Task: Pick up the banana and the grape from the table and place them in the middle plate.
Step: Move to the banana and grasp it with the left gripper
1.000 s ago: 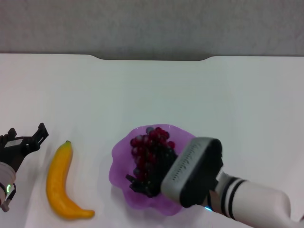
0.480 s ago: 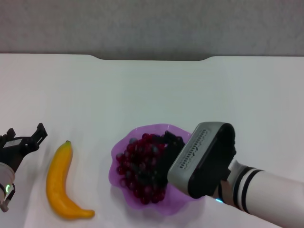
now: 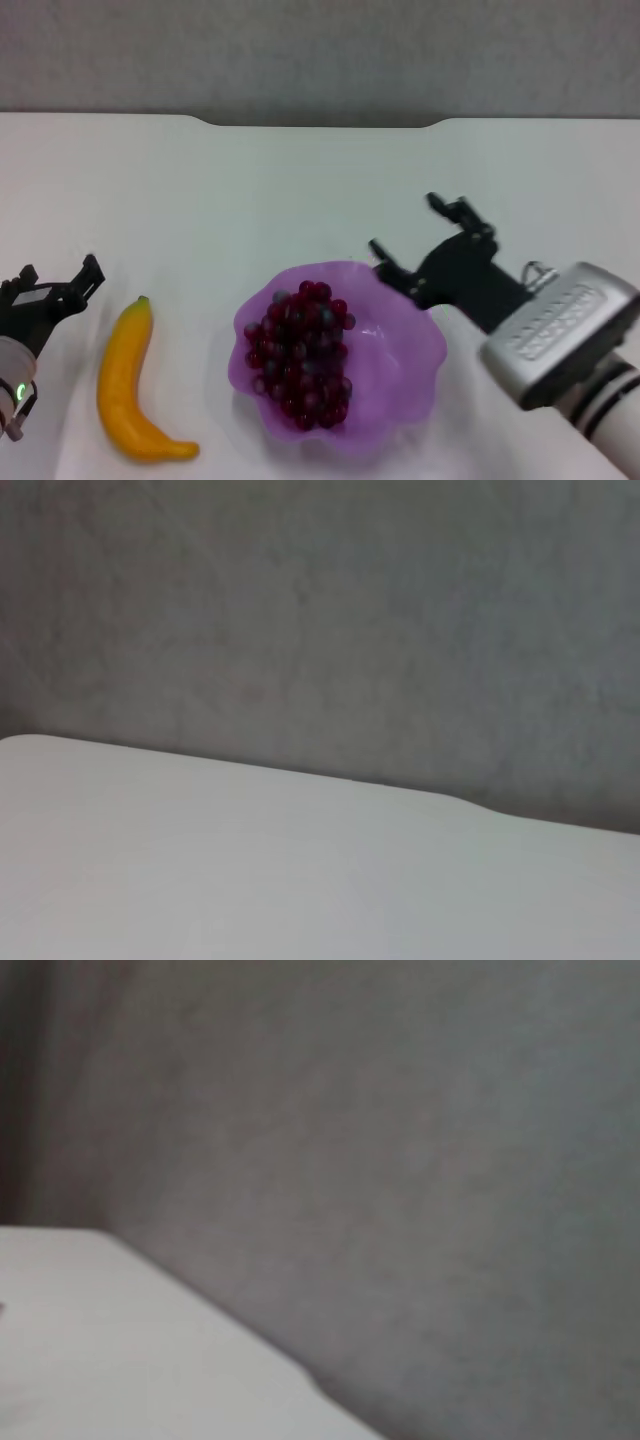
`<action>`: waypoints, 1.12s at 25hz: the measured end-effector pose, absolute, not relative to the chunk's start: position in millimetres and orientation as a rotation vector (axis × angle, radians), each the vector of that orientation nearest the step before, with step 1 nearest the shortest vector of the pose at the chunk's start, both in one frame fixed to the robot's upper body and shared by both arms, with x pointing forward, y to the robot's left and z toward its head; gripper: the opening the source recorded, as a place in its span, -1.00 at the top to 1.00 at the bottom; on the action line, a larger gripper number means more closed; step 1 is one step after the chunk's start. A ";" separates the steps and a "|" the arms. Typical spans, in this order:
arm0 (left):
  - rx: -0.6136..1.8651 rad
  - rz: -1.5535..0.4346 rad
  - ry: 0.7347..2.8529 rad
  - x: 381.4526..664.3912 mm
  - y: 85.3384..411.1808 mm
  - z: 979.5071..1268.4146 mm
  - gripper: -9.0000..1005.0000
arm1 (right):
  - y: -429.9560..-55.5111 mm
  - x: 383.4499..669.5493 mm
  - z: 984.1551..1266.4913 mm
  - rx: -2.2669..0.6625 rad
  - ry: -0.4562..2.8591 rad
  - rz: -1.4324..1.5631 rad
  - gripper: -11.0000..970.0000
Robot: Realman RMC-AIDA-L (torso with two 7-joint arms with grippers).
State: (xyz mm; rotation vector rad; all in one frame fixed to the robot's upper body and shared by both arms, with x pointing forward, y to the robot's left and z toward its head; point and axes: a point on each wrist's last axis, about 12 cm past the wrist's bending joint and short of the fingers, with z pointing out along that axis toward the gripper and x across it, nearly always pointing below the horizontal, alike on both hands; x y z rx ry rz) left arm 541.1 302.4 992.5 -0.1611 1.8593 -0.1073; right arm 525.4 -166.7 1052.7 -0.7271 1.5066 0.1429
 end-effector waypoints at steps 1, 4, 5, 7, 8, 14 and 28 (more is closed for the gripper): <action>-0.160 -0.114 1.857 541.6 300.9 992.9 -0.78 | -166.7 525.4 1052.7 -0.727 1.507 0.143 -0.82; -0.155 -0.129 1.845 542.2 297.1 994.6 -0.78 | -187.5 528.2 1043.6 -0.601 1.507 0.208 -0.82; -0.153 -0.133 1.841 542.3 295.8 995.1 -0.78 | -196.1 529.4 1040.5 -0.563 1.517 0.218 -0.82; -0.149 -0.141 1.834 543.1 293.7 996.3 -0.78 | -213.3 532.3 1035.6 -0.493 1.534 0.222 -0.82; -0.141 -0.149 1.830 543.2 291.7 996.9 -0.78 | -220.9 533.7 1033.6 -0.464 1.543 0.219 -0.82; -0.103 -0.204 1.788 543.6 280.1 1002.1 -0.78 | -268.9 533.1 1025.9 -0.263 1.559 0.264 -0.82; 0.044 -0.383 1.831 559.5 256.3 1054.3 -0.78 | -279.0 532.7 1011.9 -0.238 1.671 0.252 -0.82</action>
